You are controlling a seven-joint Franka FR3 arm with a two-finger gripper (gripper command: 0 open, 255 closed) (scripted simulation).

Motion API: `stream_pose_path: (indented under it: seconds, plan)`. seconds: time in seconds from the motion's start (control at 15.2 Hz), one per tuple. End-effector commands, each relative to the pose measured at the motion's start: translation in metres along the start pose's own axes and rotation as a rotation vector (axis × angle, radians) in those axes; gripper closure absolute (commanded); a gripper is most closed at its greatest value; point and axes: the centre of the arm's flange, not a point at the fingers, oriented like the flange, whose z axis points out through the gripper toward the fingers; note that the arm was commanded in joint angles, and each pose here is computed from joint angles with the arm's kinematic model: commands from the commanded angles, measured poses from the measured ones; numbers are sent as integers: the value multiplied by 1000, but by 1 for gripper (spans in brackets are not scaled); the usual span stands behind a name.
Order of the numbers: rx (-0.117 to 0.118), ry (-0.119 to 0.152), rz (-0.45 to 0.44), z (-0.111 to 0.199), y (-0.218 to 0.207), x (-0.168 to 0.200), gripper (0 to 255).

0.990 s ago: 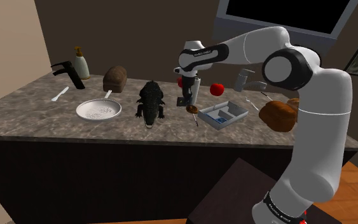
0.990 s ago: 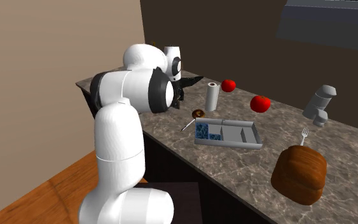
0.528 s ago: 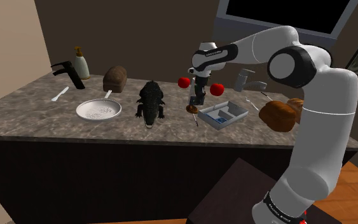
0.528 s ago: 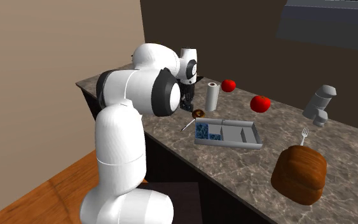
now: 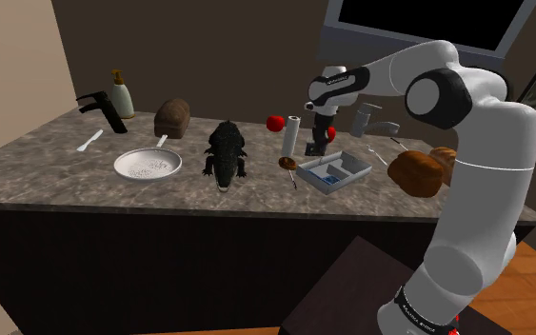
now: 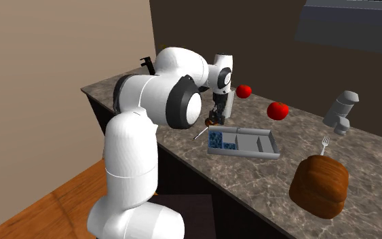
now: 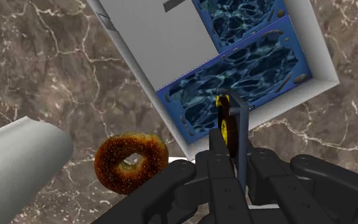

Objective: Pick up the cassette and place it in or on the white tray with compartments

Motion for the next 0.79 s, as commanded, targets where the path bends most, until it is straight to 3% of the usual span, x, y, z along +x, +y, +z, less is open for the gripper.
stream_pose_path:
  seconds: [0.0,0.59,0.73]
  plan:
    - [0,0,-2,2,3,-25,255]
    - [0,0,-2,7,23,-142,255]
    - [0,0,-2,12,24,-147,255]
